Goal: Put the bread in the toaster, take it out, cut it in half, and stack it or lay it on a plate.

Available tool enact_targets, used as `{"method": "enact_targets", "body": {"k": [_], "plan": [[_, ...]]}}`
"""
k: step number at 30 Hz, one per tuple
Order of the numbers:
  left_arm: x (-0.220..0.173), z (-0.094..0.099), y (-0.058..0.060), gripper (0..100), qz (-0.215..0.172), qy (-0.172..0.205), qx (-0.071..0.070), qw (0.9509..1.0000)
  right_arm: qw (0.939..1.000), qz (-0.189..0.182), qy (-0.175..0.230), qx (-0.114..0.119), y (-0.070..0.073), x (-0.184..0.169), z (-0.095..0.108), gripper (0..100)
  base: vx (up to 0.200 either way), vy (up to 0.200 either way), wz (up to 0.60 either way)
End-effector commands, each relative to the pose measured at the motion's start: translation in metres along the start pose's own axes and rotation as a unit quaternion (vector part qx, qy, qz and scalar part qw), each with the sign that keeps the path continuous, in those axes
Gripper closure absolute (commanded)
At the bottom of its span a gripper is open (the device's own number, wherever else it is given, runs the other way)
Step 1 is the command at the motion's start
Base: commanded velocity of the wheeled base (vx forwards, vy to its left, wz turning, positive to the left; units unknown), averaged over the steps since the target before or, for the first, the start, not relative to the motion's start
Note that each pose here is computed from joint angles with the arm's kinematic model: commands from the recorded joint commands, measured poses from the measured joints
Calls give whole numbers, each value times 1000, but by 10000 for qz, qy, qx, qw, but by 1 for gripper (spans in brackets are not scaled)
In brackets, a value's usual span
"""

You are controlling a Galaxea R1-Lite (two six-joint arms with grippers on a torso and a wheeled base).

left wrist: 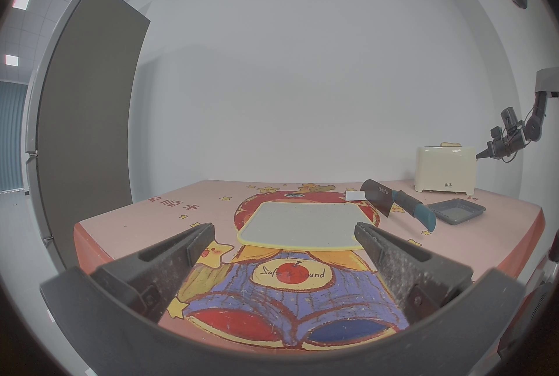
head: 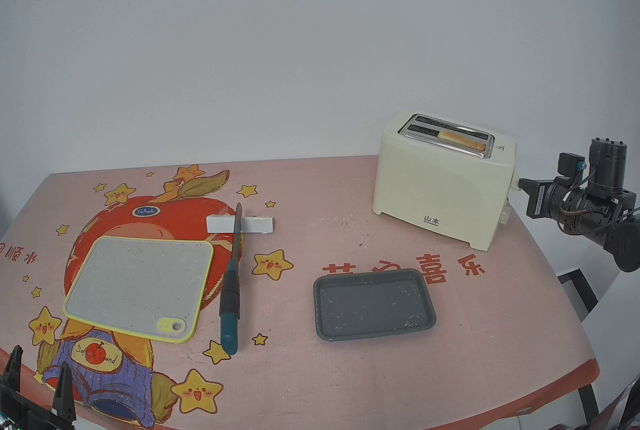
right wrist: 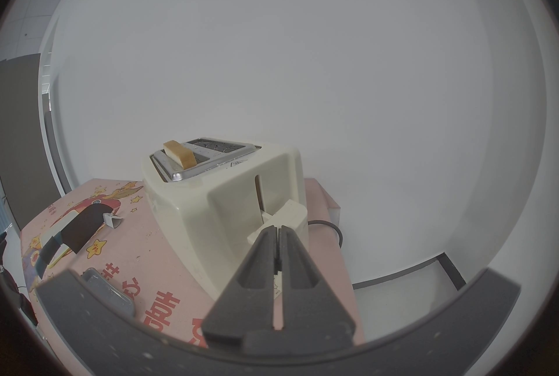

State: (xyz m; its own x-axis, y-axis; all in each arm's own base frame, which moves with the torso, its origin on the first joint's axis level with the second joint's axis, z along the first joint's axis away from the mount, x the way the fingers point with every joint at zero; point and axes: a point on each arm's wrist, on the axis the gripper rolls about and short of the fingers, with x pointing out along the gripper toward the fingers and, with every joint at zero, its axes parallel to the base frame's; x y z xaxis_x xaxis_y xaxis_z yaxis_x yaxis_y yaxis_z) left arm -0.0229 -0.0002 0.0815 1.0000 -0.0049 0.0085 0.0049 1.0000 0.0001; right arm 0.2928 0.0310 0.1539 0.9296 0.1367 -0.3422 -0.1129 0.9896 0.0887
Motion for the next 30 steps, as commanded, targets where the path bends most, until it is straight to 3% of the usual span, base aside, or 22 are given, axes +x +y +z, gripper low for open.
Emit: {"method": "enact_targets", "body": {"k": [1, 30], "plan": [[1, -5, 0, 0, 1, 50, 0, 10000, 10000, -9, 69, 6, -1, 3, -3, 100, 0, 0, 0], [1, -5, 0, 0, 1, 50, 0, 10000, 9998, -51, 204, 0, -1, 9, -9, 100, 0, 0, 0]]}}
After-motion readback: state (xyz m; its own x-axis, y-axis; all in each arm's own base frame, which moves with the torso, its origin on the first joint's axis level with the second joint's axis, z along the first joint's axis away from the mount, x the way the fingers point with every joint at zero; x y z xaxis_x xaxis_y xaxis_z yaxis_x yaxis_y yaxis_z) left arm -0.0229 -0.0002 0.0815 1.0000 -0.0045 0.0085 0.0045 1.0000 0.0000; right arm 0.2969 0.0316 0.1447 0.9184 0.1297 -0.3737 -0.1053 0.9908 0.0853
